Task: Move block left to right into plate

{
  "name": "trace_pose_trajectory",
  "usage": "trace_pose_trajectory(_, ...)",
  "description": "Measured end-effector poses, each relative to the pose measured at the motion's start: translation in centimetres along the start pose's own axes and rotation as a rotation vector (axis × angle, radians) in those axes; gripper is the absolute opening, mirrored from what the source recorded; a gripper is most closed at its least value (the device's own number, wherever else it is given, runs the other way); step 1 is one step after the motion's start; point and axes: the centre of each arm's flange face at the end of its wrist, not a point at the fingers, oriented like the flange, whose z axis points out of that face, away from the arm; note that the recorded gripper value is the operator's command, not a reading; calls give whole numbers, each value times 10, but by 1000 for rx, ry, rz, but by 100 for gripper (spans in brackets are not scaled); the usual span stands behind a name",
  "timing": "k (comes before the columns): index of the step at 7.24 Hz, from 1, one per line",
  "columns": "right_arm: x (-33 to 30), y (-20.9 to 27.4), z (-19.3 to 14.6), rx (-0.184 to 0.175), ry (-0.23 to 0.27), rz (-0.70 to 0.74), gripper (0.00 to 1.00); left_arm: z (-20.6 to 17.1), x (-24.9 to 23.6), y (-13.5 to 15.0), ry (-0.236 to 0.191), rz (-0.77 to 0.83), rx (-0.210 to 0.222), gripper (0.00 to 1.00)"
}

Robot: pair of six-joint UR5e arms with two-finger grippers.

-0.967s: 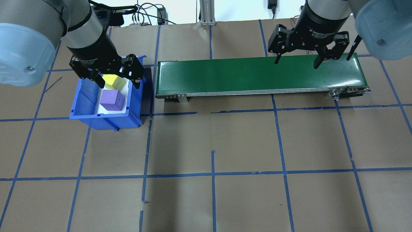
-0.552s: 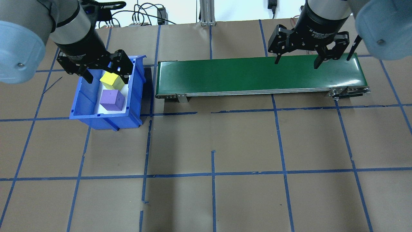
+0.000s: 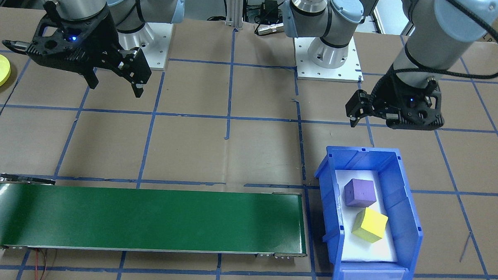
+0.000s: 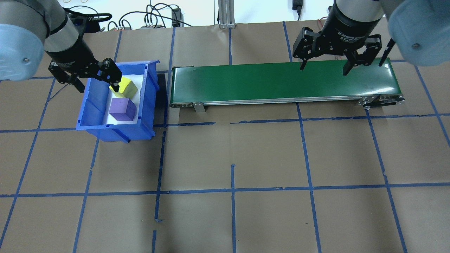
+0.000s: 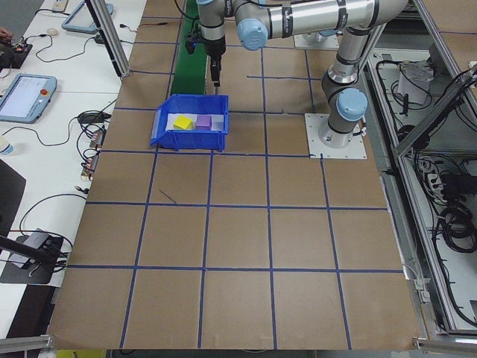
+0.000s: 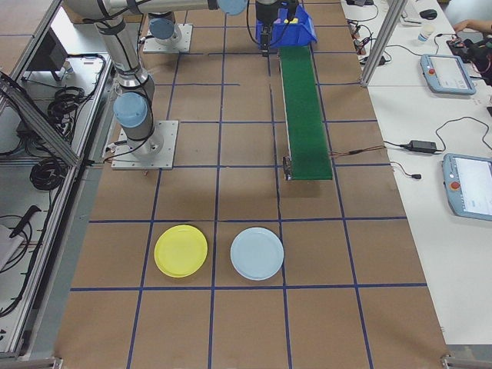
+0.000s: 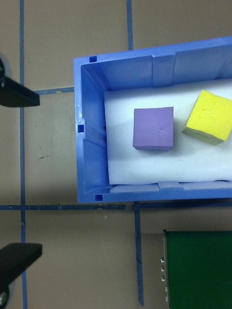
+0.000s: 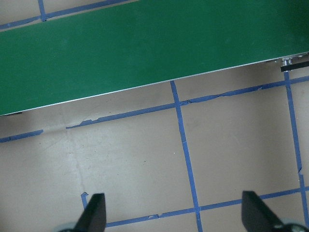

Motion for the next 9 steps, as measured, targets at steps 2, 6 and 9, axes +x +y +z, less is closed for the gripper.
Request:
trace_pose_trajectory(2, 0, 0, 0, 0, 0, 1, 100, 53, -7, -29, -5, -5, 39, 100)
trace_pose_trajectory(6, 0, 0, 0, 0, -1, 1, 100, 132, -7, -42, 0, -3, -3, 100)
trace_pose_trajectory(9, 0, 0, 0, -1, 0, 1, 100, 154, -9, -37, -1, 8, -39, 100)
